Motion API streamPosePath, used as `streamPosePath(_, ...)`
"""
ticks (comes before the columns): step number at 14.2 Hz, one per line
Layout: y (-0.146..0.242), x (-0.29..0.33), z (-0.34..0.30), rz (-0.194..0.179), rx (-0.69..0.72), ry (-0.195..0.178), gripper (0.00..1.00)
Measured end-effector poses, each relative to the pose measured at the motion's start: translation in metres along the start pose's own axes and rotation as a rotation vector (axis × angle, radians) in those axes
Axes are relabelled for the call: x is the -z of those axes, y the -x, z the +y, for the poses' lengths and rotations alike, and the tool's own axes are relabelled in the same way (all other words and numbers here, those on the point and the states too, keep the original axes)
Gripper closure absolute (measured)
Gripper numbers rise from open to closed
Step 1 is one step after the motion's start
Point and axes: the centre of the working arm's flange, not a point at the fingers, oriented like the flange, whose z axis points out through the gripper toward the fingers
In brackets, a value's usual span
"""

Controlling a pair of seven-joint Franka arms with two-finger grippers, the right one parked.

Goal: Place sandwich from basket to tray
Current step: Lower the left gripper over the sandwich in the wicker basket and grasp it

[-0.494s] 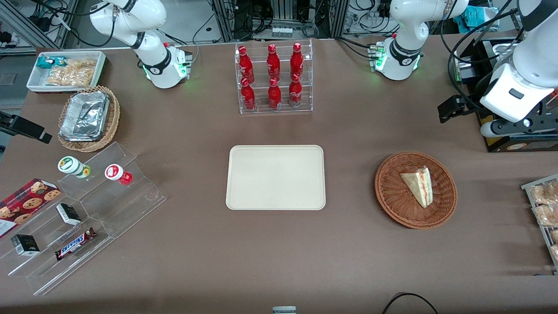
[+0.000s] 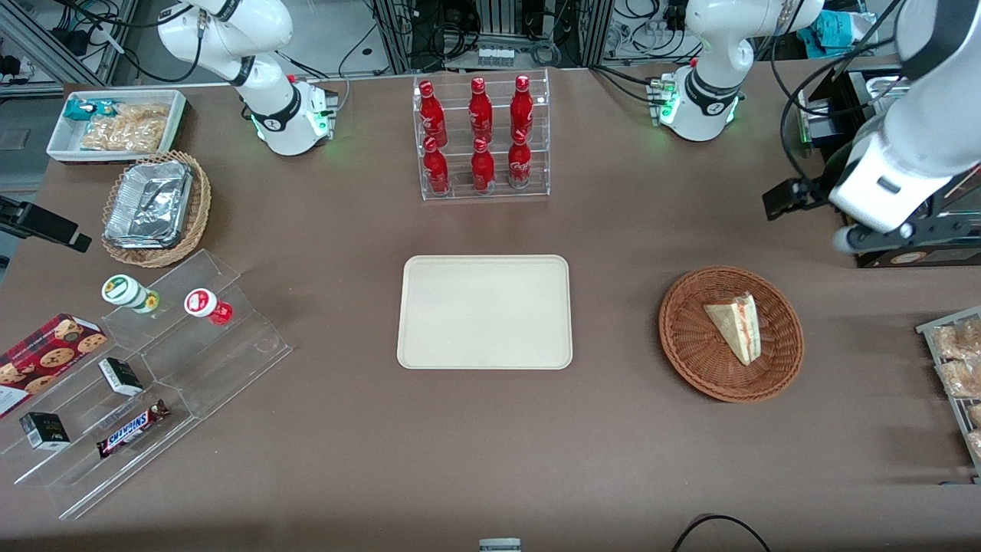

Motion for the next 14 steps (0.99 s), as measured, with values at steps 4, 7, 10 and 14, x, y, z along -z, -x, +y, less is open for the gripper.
streamPosePath(4,-0.047,-0.110,-0.021,-0.036,0.054,0.009,0.00)
streamPosePath(7,-0.073,-0.185,-0.030,-0.078,0.153,0.015,0.00)
streamPosePath(10,-0.105,-0.235,-0.048,-0.050,0.356,0.044,0.00)
streamPosePath(14,-0.116,-0.291,-0.044,-0.020,0.438,0.069,0.00)
